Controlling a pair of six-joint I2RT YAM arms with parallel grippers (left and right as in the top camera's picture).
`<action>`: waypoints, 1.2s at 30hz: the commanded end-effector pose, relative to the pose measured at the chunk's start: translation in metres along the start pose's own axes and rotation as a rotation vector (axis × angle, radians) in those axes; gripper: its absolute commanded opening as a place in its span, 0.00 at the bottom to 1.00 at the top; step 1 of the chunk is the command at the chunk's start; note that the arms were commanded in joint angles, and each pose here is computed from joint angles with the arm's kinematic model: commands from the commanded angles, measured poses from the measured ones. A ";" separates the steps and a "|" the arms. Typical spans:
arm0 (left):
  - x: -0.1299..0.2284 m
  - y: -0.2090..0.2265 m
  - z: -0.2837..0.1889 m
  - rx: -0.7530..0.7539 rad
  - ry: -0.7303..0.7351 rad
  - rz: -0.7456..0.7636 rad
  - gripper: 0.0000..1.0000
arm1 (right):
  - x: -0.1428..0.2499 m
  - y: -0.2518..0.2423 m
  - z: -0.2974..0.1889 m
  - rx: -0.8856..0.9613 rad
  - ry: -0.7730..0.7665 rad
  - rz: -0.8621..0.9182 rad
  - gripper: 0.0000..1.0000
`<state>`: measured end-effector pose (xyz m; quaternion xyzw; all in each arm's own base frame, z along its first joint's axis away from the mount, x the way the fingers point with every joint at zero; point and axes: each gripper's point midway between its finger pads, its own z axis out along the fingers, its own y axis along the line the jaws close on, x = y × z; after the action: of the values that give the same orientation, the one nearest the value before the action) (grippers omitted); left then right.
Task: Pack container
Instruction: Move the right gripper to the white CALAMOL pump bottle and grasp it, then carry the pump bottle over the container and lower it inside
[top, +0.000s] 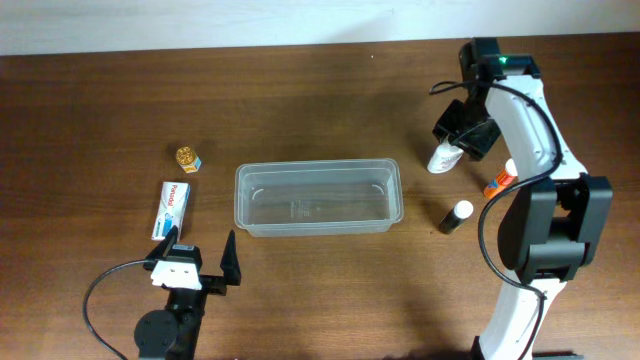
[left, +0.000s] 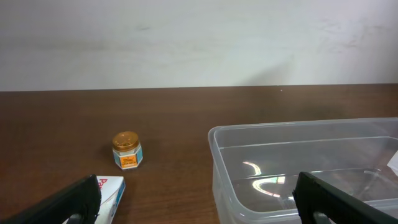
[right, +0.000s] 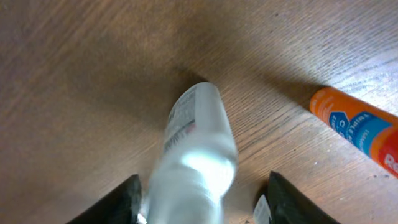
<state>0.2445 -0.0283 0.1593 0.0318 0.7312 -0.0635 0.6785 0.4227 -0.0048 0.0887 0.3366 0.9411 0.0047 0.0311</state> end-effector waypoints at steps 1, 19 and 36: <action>0.003 0.002 0.000 -0.011 0.006 0.015 0.99 | 0.002 -0.004 0.012 0.025 0.007 0.007 0.53; 0.003 0.002 0.000 -0.011 0.006 0.015 0.99 | -0.008 0.003 0.017 -0.002 -0.037 -0.163 0.27; 0.003 0.002 0.000 -0.011 0.006 0.015 0.99 | -0.005 0.042 -0.032 -0.193 -0.068 -0.430 0.20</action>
<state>0.2445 -0.0283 0.1593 0.0318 0.7312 -0.0635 0.6785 0.4339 0.0077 0.0872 0.1615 0.9850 0.0366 0.0486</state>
